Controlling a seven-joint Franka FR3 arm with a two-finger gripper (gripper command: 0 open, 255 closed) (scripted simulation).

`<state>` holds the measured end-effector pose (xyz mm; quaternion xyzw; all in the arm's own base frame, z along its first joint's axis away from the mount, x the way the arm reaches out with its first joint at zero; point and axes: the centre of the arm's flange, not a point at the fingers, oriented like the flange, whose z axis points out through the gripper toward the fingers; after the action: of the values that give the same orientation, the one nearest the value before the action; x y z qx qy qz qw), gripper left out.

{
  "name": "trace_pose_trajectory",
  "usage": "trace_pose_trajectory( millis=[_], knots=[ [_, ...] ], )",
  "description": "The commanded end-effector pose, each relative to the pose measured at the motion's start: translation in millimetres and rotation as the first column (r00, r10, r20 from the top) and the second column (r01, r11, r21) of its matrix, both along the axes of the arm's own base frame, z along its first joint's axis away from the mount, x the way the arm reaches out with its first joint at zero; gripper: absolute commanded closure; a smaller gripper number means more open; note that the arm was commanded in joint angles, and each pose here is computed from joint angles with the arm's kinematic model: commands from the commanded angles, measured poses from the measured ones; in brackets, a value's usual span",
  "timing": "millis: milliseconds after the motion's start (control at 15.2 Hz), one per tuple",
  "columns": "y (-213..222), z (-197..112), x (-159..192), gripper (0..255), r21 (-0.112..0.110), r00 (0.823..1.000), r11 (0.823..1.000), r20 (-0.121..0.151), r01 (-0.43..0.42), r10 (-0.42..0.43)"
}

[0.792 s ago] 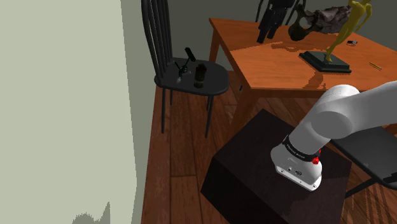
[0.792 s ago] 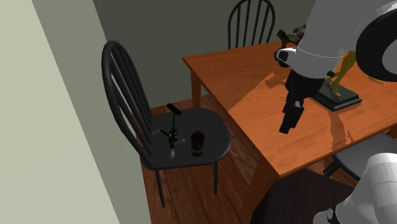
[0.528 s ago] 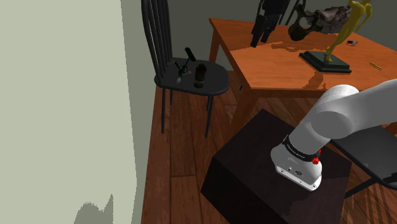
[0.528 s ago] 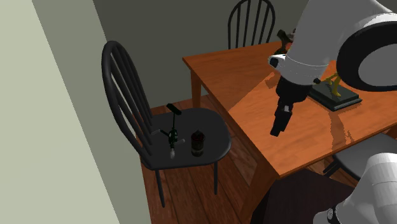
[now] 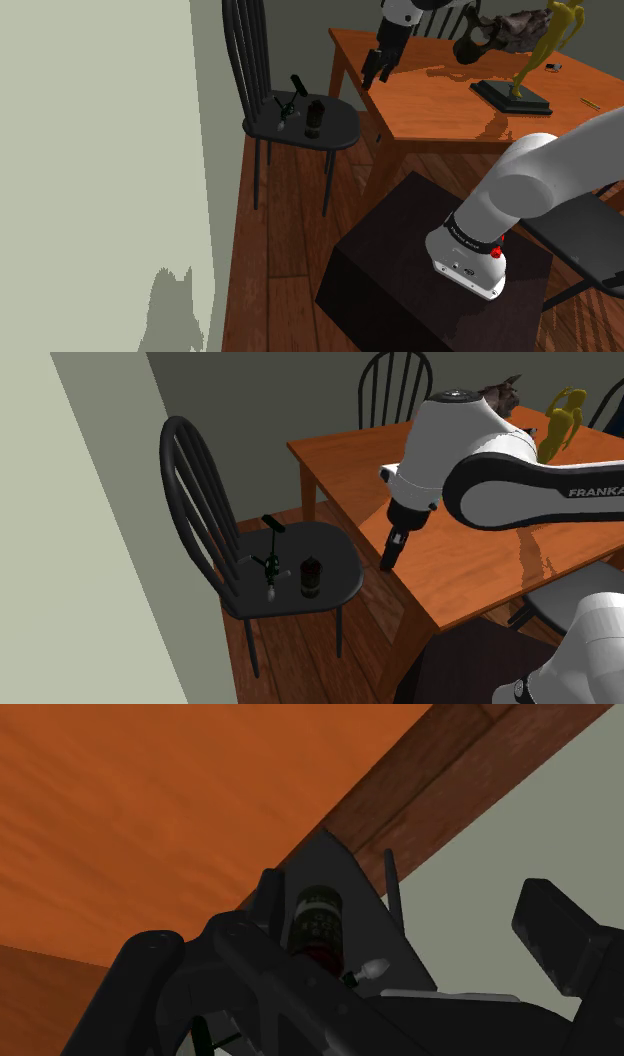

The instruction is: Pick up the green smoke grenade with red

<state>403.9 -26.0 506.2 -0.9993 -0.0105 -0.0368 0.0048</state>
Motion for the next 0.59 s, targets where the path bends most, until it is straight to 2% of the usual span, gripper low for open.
trace_pose_trajectory(
  millis=[0,528],
  knots=[
    [-1,-17,17,0,-0.004,1.0,1.0,0.015,0.005,-0.005],
    [-8,-87,89,0,-0.019,0.998,1.0,0.064,0.025,-0.024]
  ],
)
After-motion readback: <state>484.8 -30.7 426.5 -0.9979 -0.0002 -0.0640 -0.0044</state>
